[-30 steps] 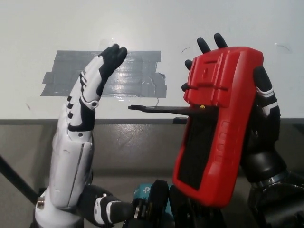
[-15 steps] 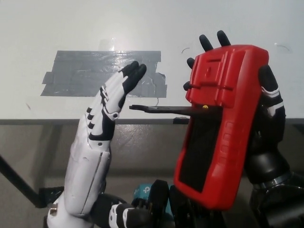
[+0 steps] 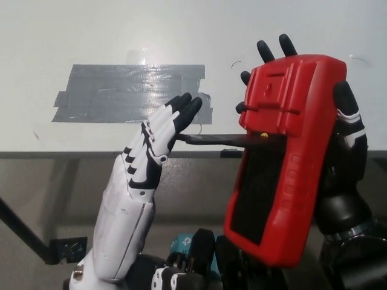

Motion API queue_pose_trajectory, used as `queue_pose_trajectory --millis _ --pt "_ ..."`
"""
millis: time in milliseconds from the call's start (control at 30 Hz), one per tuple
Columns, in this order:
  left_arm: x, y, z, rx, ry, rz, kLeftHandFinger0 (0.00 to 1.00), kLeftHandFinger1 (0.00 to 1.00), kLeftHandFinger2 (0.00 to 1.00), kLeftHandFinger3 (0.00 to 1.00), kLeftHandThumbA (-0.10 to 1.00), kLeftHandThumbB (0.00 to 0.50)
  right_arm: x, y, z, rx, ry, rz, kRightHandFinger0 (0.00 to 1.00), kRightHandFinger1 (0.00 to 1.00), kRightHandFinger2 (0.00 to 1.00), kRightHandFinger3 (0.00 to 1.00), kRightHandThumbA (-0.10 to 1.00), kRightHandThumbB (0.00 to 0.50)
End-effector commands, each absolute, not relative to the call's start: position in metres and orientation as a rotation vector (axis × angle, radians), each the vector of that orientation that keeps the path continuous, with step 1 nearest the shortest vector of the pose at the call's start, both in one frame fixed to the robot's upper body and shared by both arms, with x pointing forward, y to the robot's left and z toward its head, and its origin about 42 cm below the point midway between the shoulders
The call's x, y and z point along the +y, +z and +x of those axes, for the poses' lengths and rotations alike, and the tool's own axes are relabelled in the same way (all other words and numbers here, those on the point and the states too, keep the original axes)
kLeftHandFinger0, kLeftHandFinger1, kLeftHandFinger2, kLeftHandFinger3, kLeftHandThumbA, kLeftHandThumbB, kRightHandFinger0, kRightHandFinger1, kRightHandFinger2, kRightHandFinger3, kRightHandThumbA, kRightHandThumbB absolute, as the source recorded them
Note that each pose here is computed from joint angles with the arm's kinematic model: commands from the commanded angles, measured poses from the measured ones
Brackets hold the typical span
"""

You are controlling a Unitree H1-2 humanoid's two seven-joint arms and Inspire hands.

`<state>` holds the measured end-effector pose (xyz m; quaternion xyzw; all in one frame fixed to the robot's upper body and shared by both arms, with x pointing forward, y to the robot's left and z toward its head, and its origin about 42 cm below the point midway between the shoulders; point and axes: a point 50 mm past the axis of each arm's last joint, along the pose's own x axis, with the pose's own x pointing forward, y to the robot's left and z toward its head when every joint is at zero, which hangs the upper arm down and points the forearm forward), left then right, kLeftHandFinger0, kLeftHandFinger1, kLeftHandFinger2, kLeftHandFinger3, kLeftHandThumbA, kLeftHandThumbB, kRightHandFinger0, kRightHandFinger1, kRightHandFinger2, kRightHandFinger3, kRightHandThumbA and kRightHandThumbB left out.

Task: The robot first picks the multimeter with right hand and then unfolds the black stand on the back of it using left hand

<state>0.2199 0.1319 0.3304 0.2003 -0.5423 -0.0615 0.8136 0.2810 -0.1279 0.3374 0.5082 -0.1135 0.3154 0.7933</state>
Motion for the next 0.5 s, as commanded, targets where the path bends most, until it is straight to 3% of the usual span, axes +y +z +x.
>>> queue_pose_trajectory --millis 0,33,67,100,133,267,300,367,467 --pt "0.128 0.335 0.214 -1.226 -0.129 0.405 1.00 0.75 0.79 1.00 1.00 0.451 -0.123 0.363 0.271 -0.347 0.760 1.145 0.00 0.46 0.97 0.89 -0.10 0.092" --pt "0.128 0.337 0.216 -1.232 -0.146 0.378 1.00 0.40 0.50 1.00 1.00 0.475 -0.123 0.363 0.271 -0.349 0.763 1.146 0.00 0.46 0.96 0.88 -0.10 0.091" --pt "0.127 0.337 0.215 -1.239 -0.134 0.376 1.00 0.18 0.26 1.00 1.00 0.472 -0.123 0.364 0.271 -0.353 0.765 1.146 0.00 0.46 0.96 0.88 -0.10 0.086" --pt "0.126 0.337 0.215 -1.244 -0.125 0.376 1.00 0.10 0.20 1.00 1.00 0.471 -0.123 0.365 0.271 -0.358 0.768 1.146 0.00 0.46 0.96 0.88 -0.10 0.085" --pt "0.124 0.337 0.214 -1.240 -0.126 0.363 1.00 0.00 0.01 1.00 1.00 0.465 -0.123 0.365 0.271 -0.363 0.770 1.148 0.00 0.47 0.97 0.88 -0.10 0.091" --pt "0.120 0.339 0.214 -1.276 -0.103 0.405 1.00 0.00 0.00 1.00 1.00 0.451 -0.121 0.370 0.270 -0.374 0.765 1.163 0.00 0.47 0.96 0.88 -0.10 0.101" --pt "0.119 0.337 0.215 -1.283 -0.106 0.419 1.00 0.00 0.00 1.00 1.00 0.470 -0.122 0.372 0.270 -0.382 0.764 1.163 0.00 0.47 0.96 0.88 -0.10 0.094" --pt "0.117 0.337 0.216 -1.297 -0.113 0.416 0.92 0.00 0.00 1.00 1.00 0.455 -0.121 0.375 0.271 -0.397 0.762 1.161 0.00 0.47 0.96 0.88 -0.10 0.091" --pt "0.113 0.337 0.219 -1.318 -0.121 0.412 0.89 0.00 0.00 1.00 1.00 0.455 -0.120 0.379 0.272 -0.411 0.761 1.170 0.00 0.49 0.96 0.89 -0.10 0.089"
